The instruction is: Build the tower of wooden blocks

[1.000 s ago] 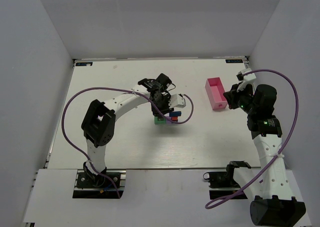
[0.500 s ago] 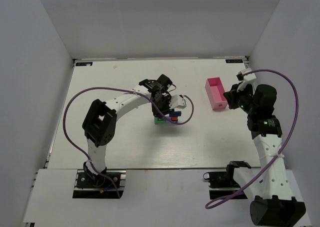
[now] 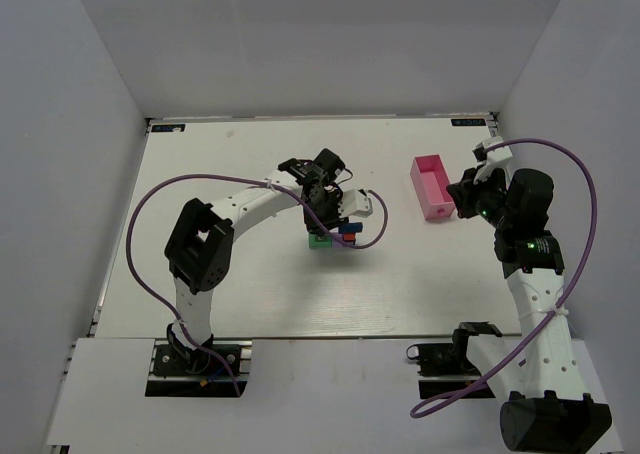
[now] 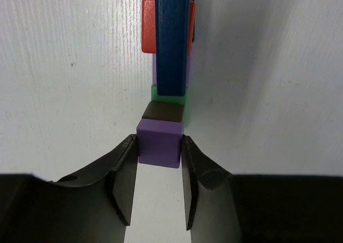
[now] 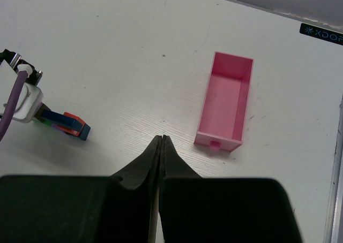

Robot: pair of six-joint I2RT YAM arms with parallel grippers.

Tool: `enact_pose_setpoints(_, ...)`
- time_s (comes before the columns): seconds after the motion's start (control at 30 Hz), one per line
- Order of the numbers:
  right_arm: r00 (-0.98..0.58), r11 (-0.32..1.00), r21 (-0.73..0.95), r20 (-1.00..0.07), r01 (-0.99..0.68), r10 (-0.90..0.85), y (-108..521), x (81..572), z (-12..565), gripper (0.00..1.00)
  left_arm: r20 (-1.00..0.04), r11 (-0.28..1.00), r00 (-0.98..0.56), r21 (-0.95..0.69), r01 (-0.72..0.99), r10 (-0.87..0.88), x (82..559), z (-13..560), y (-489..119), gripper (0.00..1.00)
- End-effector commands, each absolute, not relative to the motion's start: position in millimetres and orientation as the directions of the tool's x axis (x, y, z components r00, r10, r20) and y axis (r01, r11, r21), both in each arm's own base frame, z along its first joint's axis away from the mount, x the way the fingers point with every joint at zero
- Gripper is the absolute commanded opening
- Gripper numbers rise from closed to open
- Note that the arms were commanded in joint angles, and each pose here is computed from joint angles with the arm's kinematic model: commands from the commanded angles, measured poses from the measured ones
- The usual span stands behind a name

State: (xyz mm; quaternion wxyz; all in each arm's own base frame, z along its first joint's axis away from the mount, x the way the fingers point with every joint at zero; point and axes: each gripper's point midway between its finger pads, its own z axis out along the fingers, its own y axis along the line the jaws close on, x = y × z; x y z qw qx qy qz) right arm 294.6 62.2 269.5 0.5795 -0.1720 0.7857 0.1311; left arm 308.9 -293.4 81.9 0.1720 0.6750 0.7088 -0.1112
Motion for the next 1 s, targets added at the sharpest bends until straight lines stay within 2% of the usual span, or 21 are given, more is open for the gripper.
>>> enact_pose_setpoints(0.0,-0.217,0.903,-0.020,-0.968,-0.429,-0.124,62.4,295.2,280.8,0.00,-0.403,0.060,-0.024,0.077,0.995,0.915,304.5,87.3,-293.9,0.40)
enact_pose_setpoints(0.17,-0.215,0.903,-0.019,-0.969,-0.428,-0.123,62.4,295.9,281.4,0.00,-0.409,0.057,-0.023,0.071,0.996,0.912,303.4,87.5,-295.1,0.48)
enact_pose_setpoints(0.33,-0.220,0.903,-0.016,-0.968,-0.429,-0.122,62.2,295.3,280.1,0.00,-0.409,0.065,-0.032,0.067,0.996,0.912,301.5,90.6,-293.7,0.59)
enact_pose_setpoints(0.37,-0.221,0.904,-0.017,-0.968,-0.427,-0.123,62.2,295.1,279.7,0.00,-0.409,0.065,-0.032,0.067,0.996,0.912,301.5,90.6,-293.7,0.65)
enact_pose_setpoints(0.5,-0.218,0.903,-0.018,-0.968,-0.429,-0.123,62.4,295.2,280.8,0.00,-0.409,0.056,-0.024,0.067,0.996,0.912,298.8,90.6,-296.5,0.71)
enact_pose_setpoints(0.53,-0.224,0.904,-0.014,-0.967,-0.428,-0.121,62.5,295.0,279.0,0.00,-0.409,0.056,-0.024,0.067,0.996,0.912,298.8,90.6,-296.5,0.75)
enact_pose_setpoints(0.57,-0.220,0.905,-0.016,-0.968,-0.426,-0.121,61.8,296.0,280.2,0.00,-0.409,0.056,-0.024,0.067,0.996,0.912,298.8,90.6,-296.5,0.83)
enact_pose_setpoints(0.73,-0.221,0.904,-0.015,-0.968,-0.427,-0.121,62.0,295.8,280.0,0.00,-0.429,0.070,-0.022,0.097,0.993,0.903,300.2,106.3,-295.6,0.93)
enact_pose_setpoints(0.8,-0.220,0.903,-0.016,-0.968,-0.429,-0.122,62.2,295.4,279.7,0.00,-0.447,0.080,-0.022,0.112,0.990,0.894,299.8,117.4,-295.6,1.00)
enact_pose_setpoints(0.97,-0.228,0.904,-0.016,-0.966,-0.428,-0.125,62.1,295.6,276.8,0.00,-0.480,0.130,-0.039,0.158,0.979,0.877,302.9,141.2,-293.4,1.00)
